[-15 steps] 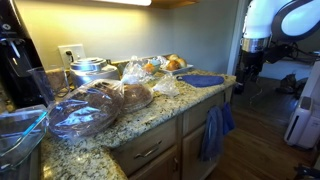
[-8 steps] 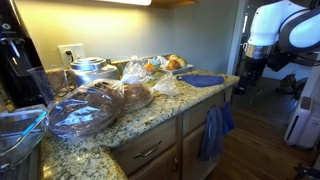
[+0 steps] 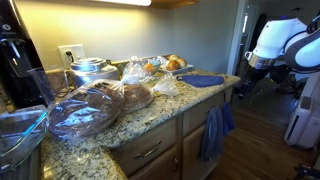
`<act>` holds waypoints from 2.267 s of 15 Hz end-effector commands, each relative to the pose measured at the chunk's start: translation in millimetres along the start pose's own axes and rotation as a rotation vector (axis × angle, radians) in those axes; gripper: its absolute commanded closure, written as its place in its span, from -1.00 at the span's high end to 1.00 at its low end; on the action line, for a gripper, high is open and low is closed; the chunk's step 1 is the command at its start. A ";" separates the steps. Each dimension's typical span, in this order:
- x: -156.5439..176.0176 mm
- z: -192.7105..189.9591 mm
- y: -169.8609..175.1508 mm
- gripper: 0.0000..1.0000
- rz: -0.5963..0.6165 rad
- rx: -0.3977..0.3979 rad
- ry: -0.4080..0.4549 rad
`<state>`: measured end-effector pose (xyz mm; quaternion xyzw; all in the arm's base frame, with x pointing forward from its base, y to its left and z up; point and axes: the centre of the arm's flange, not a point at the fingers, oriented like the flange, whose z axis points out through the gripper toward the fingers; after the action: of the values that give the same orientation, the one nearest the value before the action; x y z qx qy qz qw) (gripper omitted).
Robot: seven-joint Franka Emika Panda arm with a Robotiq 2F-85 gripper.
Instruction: Take the blue towel hanging to the drawer and put it on the counter
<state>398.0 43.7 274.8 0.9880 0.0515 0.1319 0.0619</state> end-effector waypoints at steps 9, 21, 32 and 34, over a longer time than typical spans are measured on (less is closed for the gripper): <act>-19.6 55.2 18.8 1.00 -0.111 0.036 -0.042; -23.6 94.8 36.6 1.00 -0.211 0.058 0.010; -35.5 131.5 65.4 1.00 -0.278 0.144 0.141; -36.0 142.4 68.8 1.00 -0.284 0.145 0.133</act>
<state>408.2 -41.4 165.1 0.9660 0.1916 0.1735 0.0083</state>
